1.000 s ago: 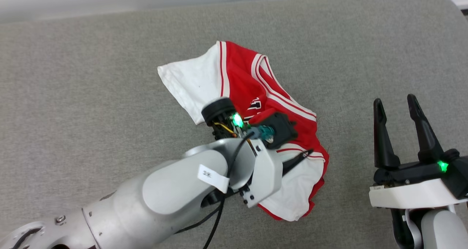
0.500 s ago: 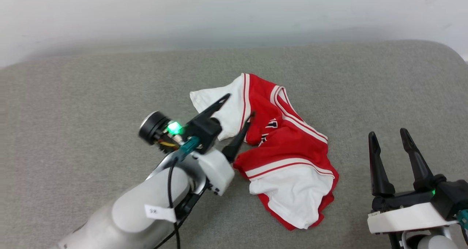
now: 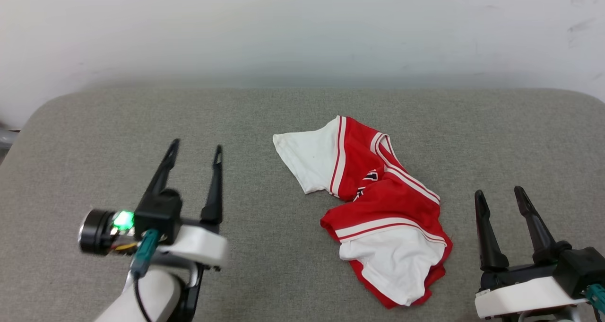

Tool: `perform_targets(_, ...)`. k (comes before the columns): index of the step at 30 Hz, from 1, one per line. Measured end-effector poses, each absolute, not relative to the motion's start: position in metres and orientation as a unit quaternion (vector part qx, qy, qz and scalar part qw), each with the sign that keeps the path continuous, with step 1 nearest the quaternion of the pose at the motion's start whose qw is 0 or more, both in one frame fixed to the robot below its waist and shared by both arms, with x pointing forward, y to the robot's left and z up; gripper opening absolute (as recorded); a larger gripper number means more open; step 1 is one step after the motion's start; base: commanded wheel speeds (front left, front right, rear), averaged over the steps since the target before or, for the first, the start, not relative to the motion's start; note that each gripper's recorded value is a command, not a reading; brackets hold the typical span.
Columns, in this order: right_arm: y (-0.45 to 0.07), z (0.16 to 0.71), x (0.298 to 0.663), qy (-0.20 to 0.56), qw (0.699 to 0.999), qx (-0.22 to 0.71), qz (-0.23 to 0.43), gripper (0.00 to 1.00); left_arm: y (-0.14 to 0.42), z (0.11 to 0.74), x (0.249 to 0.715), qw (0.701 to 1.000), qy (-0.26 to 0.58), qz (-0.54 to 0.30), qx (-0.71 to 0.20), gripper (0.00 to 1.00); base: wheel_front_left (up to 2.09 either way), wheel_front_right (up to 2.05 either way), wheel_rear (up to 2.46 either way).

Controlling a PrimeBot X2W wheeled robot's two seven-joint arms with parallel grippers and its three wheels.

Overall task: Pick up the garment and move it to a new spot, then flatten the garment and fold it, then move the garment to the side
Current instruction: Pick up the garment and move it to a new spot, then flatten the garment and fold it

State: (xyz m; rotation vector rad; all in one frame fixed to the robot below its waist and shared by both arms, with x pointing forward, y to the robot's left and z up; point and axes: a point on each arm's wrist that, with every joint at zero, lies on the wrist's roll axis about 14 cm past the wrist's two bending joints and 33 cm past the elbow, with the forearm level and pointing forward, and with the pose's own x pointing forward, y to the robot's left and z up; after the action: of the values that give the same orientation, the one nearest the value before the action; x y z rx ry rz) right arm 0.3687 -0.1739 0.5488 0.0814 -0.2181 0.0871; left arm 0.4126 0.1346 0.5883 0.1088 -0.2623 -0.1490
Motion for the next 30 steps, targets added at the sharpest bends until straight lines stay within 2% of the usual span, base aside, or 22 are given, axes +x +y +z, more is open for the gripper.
perform_targets(5, -0.173, 0.550, 0.365, -0.110, 0.992, 0.040, 0.044, 1.00, 0.170, 0.577, 0.391, 0.991, -0.124, -0.006, 0.057, 1.00, 0.00, 0.00, 0.00)
perform_targets(11, -0.176, 0.547, 0.360, -0.106, 0.993, 0.039, 0.040, 1.00, 0.189, 0.559, 0.369, 0.993, -0.105, 0.037, 0.046, 1.00, 0.00, 0.00, 0.00)
perform_targets(30, -0.178, 0.539, 0.352, -0.094, 0.994, 0.048, 0.036, 1.00, 0.200, 0.533, 0.344, 0.995, -0.078, 0.053, 0.030, 1.00, 0.00, 0.00, 0.00)
